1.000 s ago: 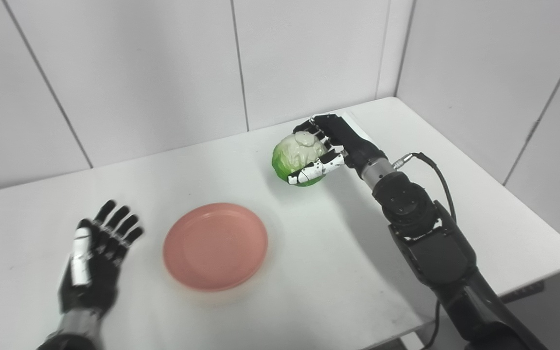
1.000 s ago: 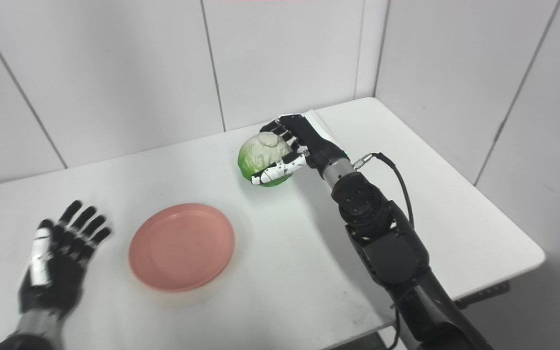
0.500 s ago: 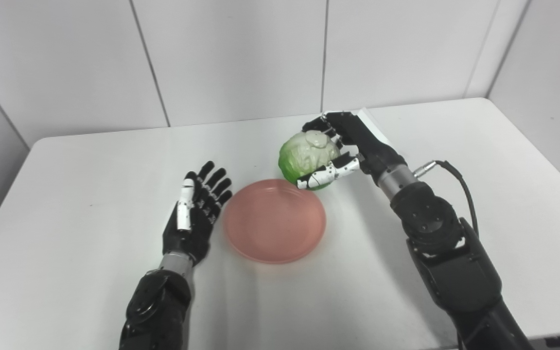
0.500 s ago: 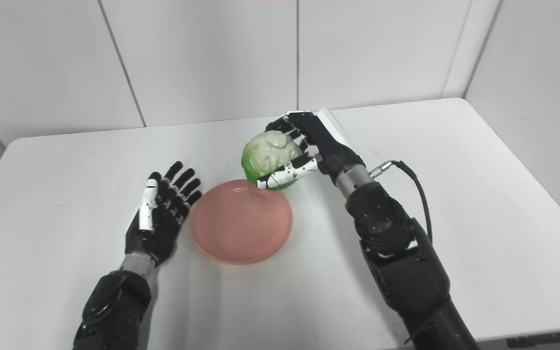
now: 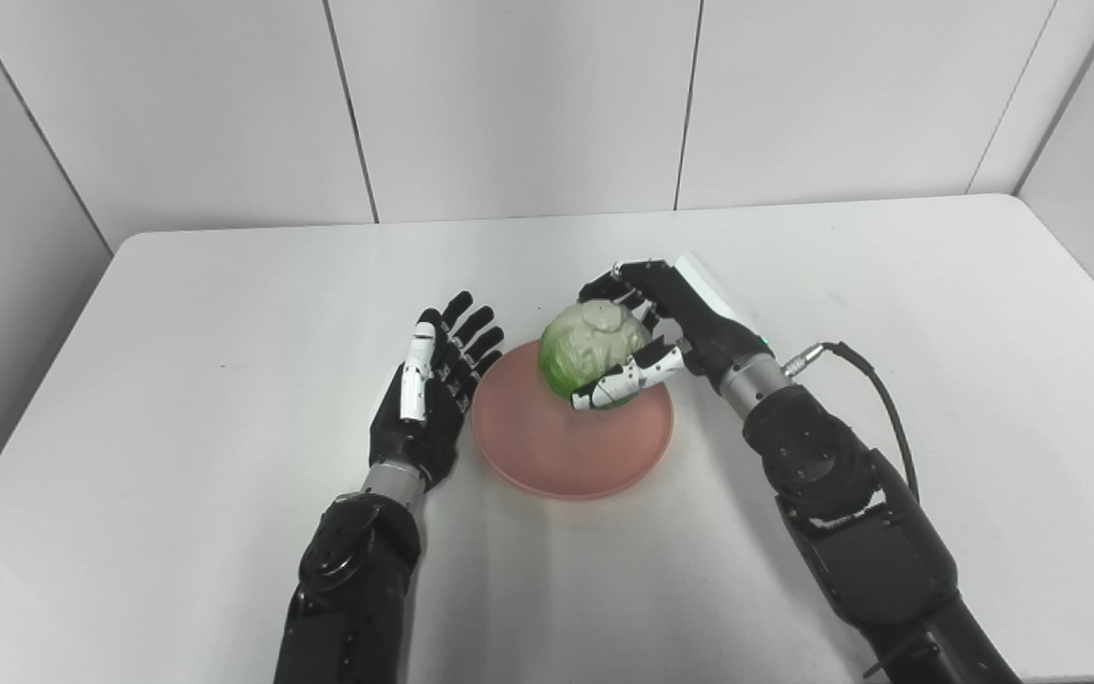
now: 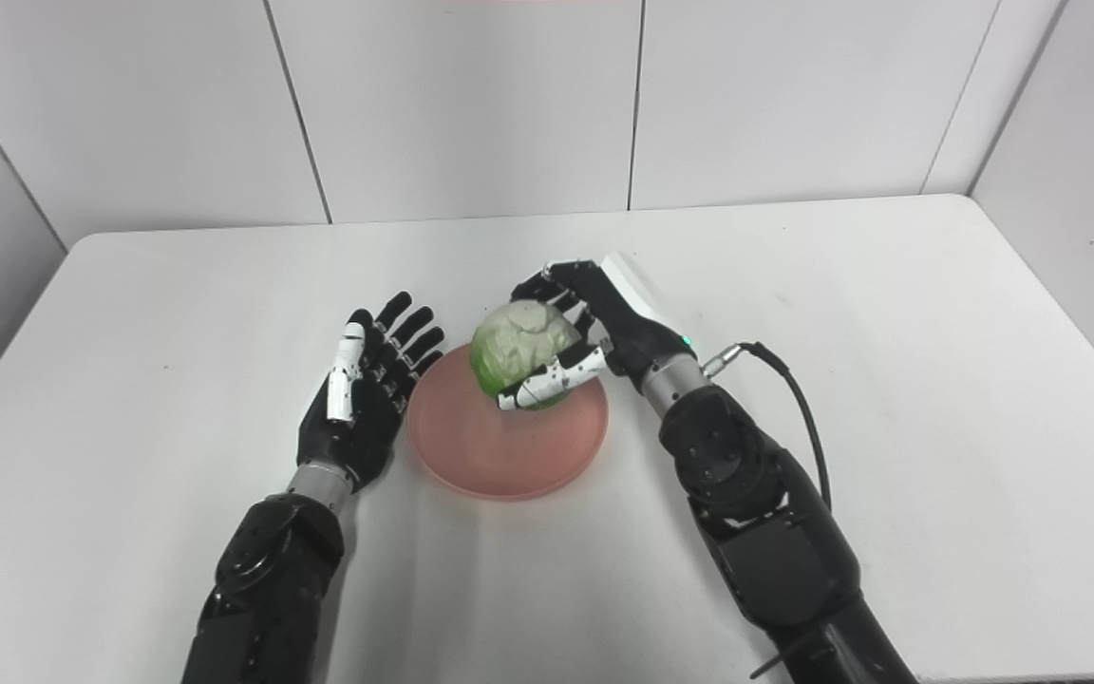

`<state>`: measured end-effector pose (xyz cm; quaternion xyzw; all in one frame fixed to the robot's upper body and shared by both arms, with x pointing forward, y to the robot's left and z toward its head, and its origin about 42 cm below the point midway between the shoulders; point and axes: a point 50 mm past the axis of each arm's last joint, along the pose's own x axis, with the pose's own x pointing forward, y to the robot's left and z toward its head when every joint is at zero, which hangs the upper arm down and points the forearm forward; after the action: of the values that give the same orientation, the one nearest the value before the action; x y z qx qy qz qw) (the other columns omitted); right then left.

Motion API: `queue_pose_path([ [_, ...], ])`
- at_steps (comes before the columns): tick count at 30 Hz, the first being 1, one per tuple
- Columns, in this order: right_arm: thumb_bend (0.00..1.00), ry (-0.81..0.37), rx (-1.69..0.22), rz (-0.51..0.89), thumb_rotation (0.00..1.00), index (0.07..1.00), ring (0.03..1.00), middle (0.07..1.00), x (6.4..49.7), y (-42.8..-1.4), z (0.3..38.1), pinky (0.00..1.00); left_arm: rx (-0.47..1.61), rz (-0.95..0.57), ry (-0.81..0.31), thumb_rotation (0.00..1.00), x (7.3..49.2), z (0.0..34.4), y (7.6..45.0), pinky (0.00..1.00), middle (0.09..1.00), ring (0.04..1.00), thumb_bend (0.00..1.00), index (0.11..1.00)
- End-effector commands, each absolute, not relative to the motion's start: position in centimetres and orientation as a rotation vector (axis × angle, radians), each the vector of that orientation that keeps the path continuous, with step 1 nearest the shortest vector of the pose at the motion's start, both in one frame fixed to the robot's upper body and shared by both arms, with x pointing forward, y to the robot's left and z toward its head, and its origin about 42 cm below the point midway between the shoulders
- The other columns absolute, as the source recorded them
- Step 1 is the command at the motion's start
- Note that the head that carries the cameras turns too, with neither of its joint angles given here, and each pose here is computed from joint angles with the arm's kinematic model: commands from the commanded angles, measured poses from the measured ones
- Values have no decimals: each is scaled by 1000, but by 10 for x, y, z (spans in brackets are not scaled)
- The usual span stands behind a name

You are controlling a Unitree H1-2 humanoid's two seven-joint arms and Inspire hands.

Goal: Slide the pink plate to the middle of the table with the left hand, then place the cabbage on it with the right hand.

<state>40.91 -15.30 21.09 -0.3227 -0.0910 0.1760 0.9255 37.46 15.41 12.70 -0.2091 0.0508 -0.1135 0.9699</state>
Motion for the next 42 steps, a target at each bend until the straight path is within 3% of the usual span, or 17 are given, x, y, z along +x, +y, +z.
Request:
queue_pose_path([
  [1, 526, -313, -651, 372, 0, 518, 400, 446, 413, -142, 230, 337, -418, -225, 142, 1000, 375, 124, 149, 922, 908, 896, 387, 903],
  [23, 525, -361, -749, 452, 0, 519, 393, 432, 410, -131, 188, 344, -420, -235, 137, 1000, 376, 125, 144, 930, 908, 903, 395, 901],
  [36, 525, -342, -827, 481, 0, 525, 452, 452, 409, -134, 182, 402, -424, -233, 142, 1000, 376, 126, 142, 932, 910, 904, 398, 901],
  [38, 528, -352, -844, 496, 0, 510, 534, 476, 408, -134, 184, 480, -414, -234, 138, 1000, 376, 125, 143, 933, 913, 911, 399, 902],
  [40, 529, -365, -864, 509, 1, 508, 549, 479, 407, -133, 186, 496, -408, -237, 134, 1000, 377, 125, 144, 932, 913, 912, 400, 902],
  [41, 692, -372, -878, 518, 91, 635, 623, 622, 405, -132, 188, 563, -408, -238, 131, 1000, 377, 125, 144, 929, 912, 908, 399, 903],
  [42, 749, -377, -887, 523, 131, 690, 661, 683, 404, -132, 189, 598, -408, -239, 129, 1000, 377, 124, 144, 927, 911, 905, 399, 901],
])
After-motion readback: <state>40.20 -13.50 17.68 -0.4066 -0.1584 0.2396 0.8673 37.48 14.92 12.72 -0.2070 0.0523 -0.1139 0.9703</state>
